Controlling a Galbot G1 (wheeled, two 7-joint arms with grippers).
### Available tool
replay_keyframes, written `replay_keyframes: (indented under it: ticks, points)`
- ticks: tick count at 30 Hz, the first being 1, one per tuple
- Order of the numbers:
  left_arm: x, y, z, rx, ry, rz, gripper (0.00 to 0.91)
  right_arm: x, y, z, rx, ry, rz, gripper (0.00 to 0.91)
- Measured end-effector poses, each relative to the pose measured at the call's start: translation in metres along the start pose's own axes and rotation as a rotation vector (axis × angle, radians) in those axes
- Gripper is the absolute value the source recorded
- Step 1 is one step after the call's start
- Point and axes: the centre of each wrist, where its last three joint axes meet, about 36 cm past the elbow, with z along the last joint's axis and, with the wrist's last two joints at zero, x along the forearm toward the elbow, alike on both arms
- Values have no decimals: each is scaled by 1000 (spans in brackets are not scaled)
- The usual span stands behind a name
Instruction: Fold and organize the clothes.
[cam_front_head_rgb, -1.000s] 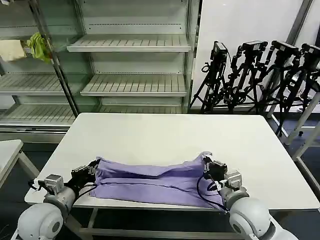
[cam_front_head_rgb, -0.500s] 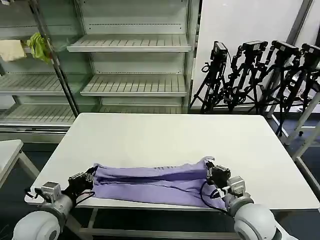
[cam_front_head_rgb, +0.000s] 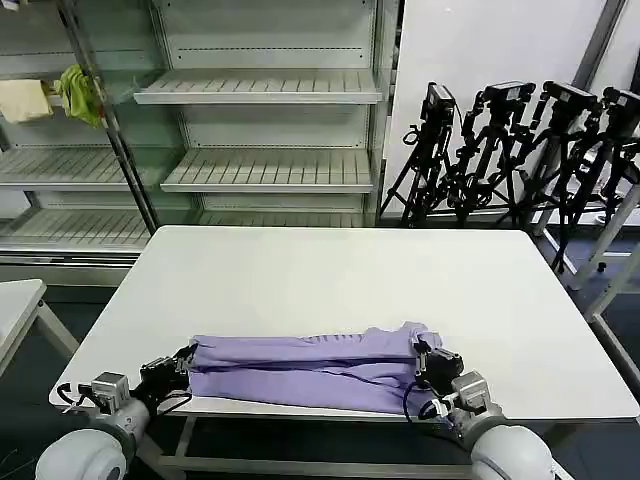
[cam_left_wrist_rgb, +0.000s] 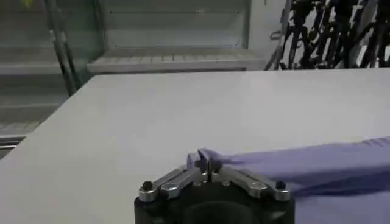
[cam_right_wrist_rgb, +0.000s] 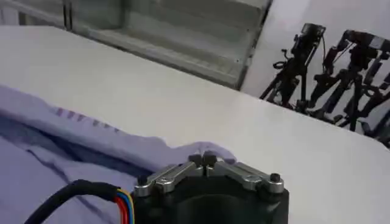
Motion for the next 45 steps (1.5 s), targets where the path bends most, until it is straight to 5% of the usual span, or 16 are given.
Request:
replay_keyframes:
  ticks: [4,6,7,8,27,45]
  points:
    - [-1,-1,4,-8,12,-6,161,3,1,4,16,14,7,0]
    - [-1,-1,6,-12,17,-11,242,4,2,6,23,23,11,322]
    - [-1,-1,6,-14,19,-13,504,6,3,7,28,28,12,776]
    - [-2,-1,7,-17,21,-16,867,6,3,8,32,33,14,907]
    - [13,8,-2,-64,-15,-99,907,31,7,8,131,17,123,907]
    - [25,-7,-3,98,-40,-65,907,58,-14,-61,71,-226,241,907]
